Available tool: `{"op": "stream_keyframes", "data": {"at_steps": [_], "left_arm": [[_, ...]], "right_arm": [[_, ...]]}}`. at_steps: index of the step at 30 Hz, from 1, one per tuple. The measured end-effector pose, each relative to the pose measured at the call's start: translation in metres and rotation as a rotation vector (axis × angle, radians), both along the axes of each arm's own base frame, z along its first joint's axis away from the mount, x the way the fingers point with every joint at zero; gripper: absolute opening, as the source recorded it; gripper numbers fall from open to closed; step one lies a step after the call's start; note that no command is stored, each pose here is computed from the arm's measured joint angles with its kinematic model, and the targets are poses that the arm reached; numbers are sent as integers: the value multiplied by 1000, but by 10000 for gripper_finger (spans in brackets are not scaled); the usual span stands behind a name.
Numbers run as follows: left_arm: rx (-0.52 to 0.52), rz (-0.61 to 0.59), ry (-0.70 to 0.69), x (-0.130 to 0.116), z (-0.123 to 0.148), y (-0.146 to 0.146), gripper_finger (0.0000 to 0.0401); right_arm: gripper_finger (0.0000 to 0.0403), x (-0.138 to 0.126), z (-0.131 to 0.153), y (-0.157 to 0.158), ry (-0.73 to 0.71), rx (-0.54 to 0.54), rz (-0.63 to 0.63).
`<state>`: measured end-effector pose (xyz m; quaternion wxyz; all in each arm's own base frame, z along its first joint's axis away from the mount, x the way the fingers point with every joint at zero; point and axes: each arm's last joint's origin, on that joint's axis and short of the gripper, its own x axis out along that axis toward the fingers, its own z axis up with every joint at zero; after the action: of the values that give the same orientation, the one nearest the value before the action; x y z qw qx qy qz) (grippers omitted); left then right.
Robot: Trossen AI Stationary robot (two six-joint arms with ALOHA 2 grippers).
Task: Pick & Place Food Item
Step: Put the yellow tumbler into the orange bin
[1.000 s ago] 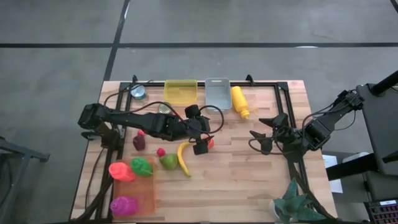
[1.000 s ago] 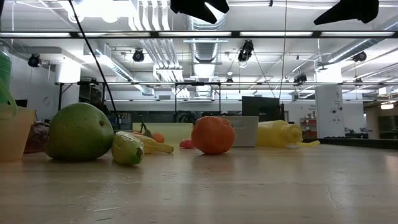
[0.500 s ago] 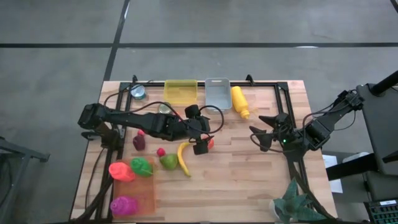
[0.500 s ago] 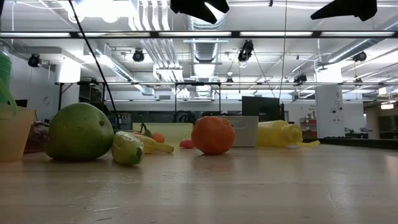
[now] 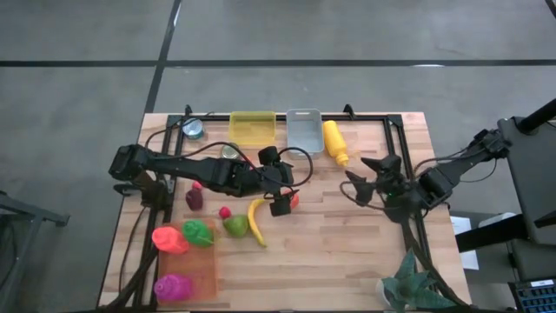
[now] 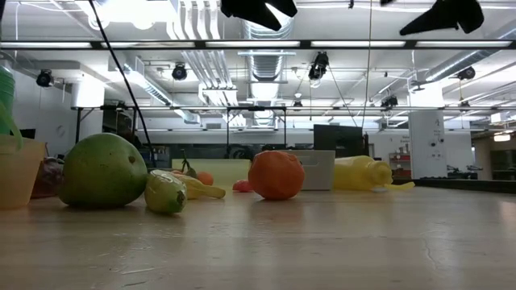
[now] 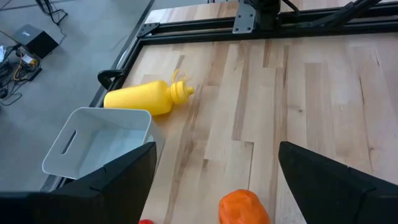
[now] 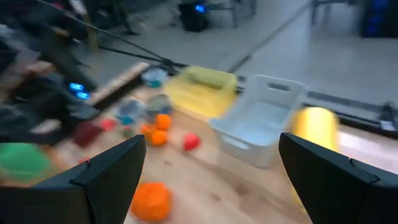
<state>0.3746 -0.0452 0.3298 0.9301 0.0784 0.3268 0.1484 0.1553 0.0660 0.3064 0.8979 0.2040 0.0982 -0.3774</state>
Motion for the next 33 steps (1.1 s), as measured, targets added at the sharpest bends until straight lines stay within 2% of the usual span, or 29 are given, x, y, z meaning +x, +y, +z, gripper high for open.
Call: {"op": "stream_keyframes", "data": {"at_steps": [5, 8, 12, 17, 23, 27, 33], "left_arm": [[0, 0, 0, 0, 0, 0, 342], [0, 0, 0, 0, 0, 0, 342], [0, 0, 0, 0, 0, 0, 342], [0, 0, 0, 0, 0, 0, 342], [0, 0, 0, 0, 0, 0, 342], [0, 0, 0, 0, 0, 0, 342], [0, 0, 0, 0, 0, 0, 342]], "right_arm": [[364, 7, -16, -26, 178, 135, -107], [364, 11, -25, -46, 308, 180, -197], [364, 24, -34, -69, 393, 269, -253], [364, 45, -44, -98, 504, 291, -196], [364, 51, -69, -113, 623, 307, -262], [364, 51, -89, -113, 633, 288, -288], [364, 49, -115, -114, 500, 243, -273]]}}
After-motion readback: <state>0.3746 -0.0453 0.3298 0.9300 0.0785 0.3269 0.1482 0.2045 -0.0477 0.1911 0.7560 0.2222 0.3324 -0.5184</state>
